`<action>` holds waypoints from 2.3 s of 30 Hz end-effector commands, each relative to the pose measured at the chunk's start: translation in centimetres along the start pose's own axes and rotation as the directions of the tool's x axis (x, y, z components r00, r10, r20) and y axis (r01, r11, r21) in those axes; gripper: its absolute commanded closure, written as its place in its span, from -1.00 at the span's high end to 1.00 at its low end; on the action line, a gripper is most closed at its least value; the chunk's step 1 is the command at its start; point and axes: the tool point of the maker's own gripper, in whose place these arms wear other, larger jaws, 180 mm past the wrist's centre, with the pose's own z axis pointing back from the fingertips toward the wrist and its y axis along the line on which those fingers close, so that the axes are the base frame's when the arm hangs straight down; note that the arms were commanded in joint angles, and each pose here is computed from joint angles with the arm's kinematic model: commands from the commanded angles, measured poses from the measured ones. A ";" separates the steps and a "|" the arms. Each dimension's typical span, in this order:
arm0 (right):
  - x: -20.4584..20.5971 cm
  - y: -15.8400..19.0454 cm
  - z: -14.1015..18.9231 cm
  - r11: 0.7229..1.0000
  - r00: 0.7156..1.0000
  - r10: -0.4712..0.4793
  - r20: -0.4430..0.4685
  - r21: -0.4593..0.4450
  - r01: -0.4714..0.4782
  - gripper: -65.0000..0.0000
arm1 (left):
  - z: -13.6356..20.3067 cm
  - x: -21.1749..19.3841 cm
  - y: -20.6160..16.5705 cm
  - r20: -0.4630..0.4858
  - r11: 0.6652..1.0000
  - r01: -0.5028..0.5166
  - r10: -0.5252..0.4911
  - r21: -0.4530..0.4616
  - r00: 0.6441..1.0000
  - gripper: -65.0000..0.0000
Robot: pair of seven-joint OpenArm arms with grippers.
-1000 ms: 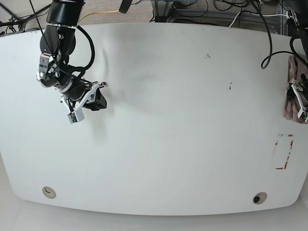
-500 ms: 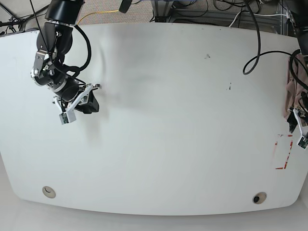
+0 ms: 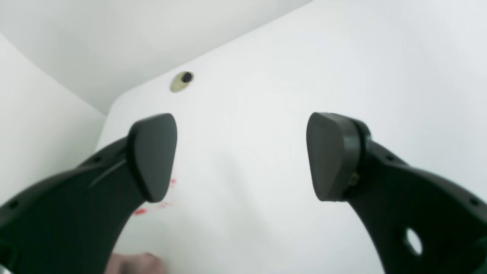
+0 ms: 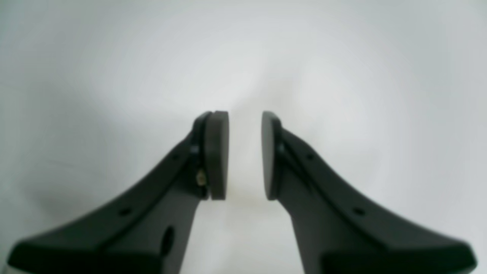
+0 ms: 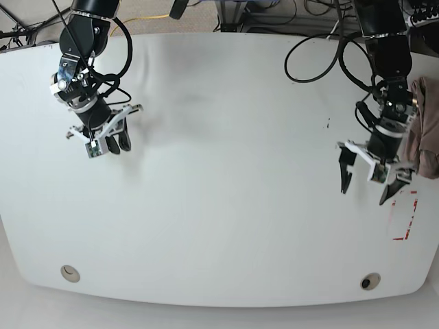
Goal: Fold the T-shirt properly
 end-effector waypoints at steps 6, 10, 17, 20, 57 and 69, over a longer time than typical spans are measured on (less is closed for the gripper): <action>-1.4 0.7 2.4 1.000 1.000 0.025 0.007 0.015 -0.025 -0.58 | 4.6 1.4 -4.9 0.049 0.998 -0.008 0.011 -0.064 0.999 0.53; -4.2 0.4 4.7 1.000 0.999 -0.003 -0.039 -0.008 0.002 -0.58 | 8.4 -0.4 -8.3 -0.028 0.992 -0.080 0.078 -0.096 0.997 0.53; -8.2 2.3 8.0 0.999 0.993 -0.049 -0.110 0.009 0.051 -0.58 | 14.6 -5.4 -12.4 -0.234 0.974 -0.182 0.147 -0.138 0.961 0.53; -9.8 3.9 9.9 0.994 0.985 -0.101 -0.139 0.023 0.105 -0.58 | 17.7 -7.2 -14.0 -0.327 0.963 -0.227 0.169 -0.147 0.930 0.53; -33.9 18.1 17.5 0.852 0.627 -0.394 -0.672 -0.011 0.523 -0.58 | 34.2 -30.8 -27.6 -0.912 0.838 -0.540 0.163 -0.073 0.376 0.28; -34.9 18.1 14.0 0.850 0.608 -0.399 -0.686 -0.027 0.526 -0.58 | 31.7 -34.8 -28.1 -0.949 0.828 -0.561 0.169 -0.010 0.265 0.28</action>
